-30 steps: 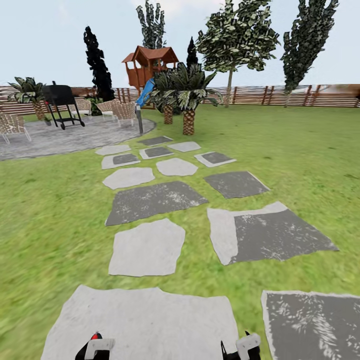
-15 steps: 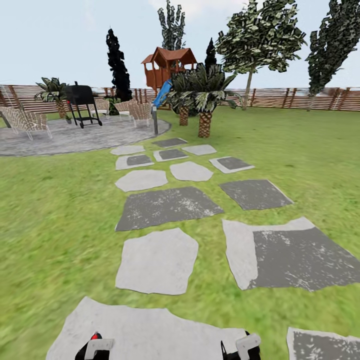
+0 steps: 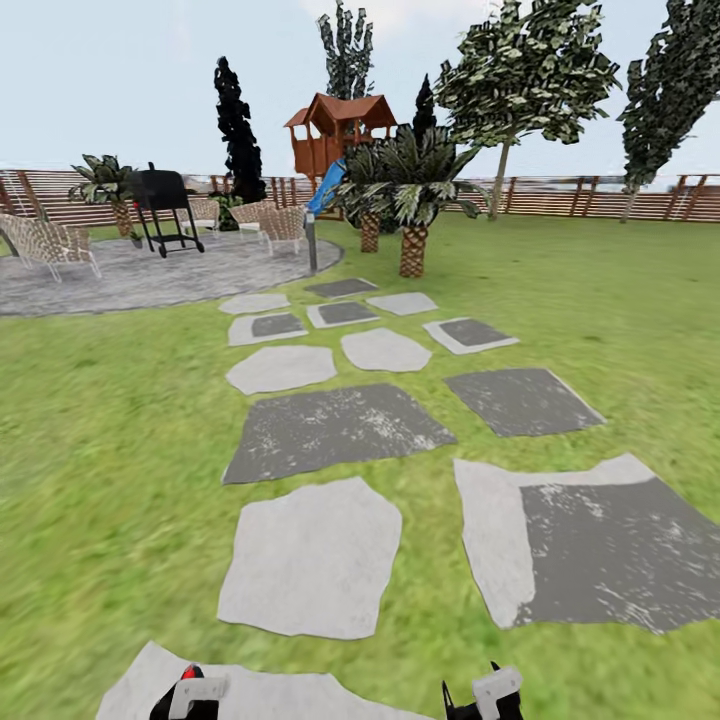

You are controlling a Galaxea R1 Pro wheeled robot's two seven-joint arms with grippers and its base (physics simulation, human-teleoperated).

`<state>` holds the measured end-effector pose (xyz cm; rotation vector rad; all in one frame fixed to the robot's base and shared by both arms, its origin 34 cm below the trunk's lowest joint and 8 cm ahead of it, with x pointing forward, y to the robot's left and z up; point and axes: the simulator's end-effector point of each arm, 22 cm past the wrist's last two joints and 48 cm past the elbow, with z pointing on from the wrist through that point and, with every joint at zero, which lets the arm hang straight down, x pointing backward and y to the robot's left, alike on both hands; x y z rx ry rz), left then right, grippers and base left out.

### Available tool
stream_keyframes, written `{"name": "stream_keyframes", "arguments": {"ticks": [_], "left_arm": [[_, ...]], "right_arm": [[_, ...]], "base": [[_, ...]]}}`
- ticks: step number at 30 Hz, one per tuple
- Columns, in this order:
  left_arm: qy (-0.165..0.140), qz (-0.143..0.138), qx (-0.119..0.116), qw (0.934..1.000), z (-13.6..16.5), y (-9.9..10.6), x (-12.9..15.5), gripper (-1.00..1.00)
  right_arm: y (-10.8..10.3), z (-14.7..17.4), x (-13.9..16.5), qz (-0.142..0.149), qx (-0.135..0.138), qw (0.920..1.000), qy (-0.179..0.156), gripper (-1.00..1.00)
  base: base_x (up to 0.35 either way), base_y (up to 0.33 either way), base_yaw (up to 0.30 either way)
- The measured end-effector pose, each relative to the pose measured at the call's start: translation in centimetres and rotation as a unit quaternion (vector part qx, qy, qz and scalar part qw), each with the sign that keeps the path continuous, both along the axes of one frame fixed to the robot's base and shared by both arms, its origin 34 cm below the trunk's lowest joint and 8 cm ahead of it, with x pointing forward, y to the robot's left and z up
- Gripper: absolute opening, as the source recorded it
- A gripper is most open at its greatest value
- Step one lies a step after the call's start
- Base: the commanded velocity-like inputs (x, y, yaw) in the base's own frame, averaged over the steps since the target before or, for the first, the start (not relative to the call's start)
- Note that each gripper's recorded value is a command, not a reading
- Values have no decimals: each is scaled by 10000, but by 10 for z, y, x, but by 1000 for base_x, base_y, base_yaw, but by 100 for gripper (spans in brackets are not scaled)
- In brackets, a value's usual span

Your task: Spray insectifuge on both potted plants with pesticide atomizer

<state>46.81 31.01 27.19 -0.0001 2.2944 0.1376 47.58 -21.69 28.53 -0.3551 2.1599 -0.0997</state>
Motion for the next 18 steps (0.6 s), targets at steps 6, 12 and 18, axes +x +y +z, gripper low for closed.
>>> {"name": "stream_keyframes", "arguments": {"ticks": [6,12,18], "left_arm": [[0,2,0,10000,0,0,0,-100],[0,1,0,10000,0,0,0,-100],[0,-3,0,10000,0,0,0,-100]], "right_arm": [[0,0,0,0,0,10000,0,100],[0,0,0,0,0,10000,0,100],[0,0,0,0,0,10000,0,100]], "base": [[339,0,241],[339,0,246],[339,0,31]]}}
